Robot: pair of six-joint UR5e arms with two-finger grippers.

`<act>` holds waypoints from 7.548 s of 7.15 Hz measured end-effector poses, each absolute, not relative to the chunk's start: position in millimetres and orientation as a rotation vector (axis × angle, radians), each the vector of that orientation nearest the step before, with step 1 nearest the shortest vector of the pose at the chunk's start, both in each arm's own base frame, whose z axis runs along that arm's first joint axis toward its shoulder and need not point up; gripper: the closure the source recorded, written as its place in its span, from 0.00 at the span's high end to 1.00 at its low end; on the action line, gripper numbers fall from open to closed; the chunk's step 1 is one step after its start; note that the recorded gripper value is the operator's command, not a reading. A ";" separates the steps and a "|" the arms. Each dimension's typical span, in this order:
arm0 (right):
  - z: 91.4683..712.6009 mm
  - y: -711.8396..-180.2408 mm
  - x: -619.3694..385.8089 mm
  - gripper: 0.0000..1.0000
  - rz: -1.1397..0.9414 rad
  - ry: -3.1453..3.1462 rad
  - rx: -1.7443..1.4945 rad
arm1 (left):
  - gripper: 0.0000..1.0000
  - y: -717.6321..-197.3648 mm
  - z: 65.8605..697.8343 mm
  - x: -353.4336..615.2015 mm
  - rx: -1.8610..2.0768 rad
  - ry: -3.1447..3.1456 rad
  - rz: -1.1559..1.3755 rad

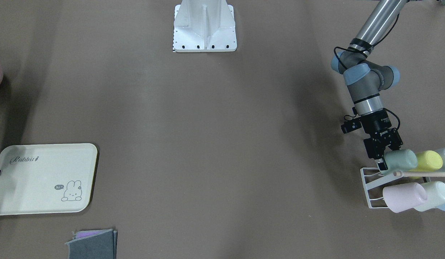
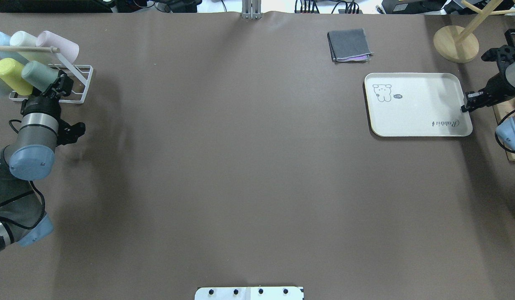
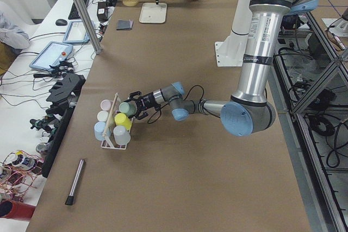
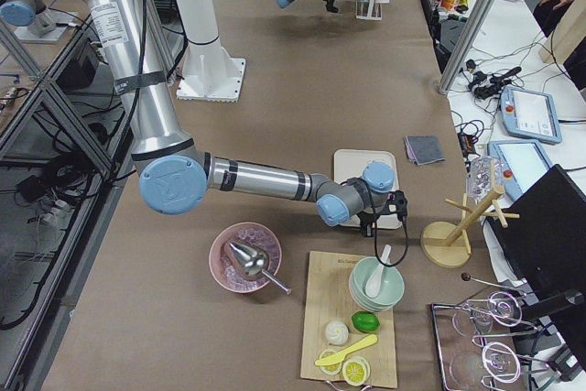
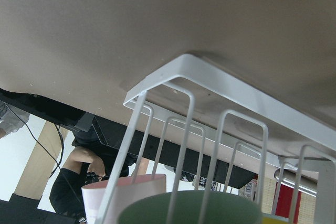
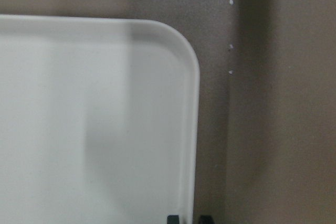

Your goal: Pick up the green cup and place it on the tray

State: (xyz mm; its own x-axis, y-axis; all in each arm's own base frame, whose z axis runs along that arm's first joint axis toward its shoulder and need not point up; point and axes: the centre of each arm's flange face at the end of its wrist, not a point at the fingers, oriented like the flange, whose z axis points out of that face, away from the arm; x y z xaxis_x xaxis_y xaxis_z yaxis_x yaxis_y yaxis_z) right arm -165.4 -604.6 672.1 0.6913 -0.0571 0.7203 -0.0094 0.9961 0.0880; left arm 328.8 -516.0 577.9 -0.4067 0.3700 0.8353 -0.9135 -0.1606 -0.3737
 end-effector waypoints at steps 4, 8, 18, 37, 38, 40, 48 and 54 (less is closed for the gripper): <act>669.8 -604.7 -165.9 0.00 -0.032 -0.816 0.087 | 0.97 -519.1 579.1 334.2 0.725 -1.133 1.735; 620.6 -626.2 -117.1 0.00 -0.021 -0.977 0.143 | 0.86 -521.8 578.6 335.7 0.727 -1.133 1.731; 377.7 -585.9 -351.8 0.00 0.148 -1.237 0.135 | 0.75 -523.3 569.1 331.4 0.734 -1.170 1.750; 362.7 -502.1 -477.3 1.00 0.128 -1.225 0.092 | 0.75 -530.7 463.5 272.5 0.842 -1.361 1.666; 355.1 -511.0 -460.2 1.00 0.133 -1.227 0.067 | 0.74 -529.8 451.5 274.2 0.909 -1.318 1.617; 350.3 -530.4 -421.3 1.00 0.167 -1.214 0.050 | 0.74 -532.6 428.9 287.2 1.061 -1.188 1.516; 404.1 -509.8 -163.8 1.00 -0.306 -0.647 0.383 | 0.70 -512.8 312.7 383.4 1.645 -0.035 0.963; 535.4 -483.3 42.5 1.00 -0.108 -0.685 0.125 | 0.71 -458.6 274.4 533.4 1.582 0.586 0.576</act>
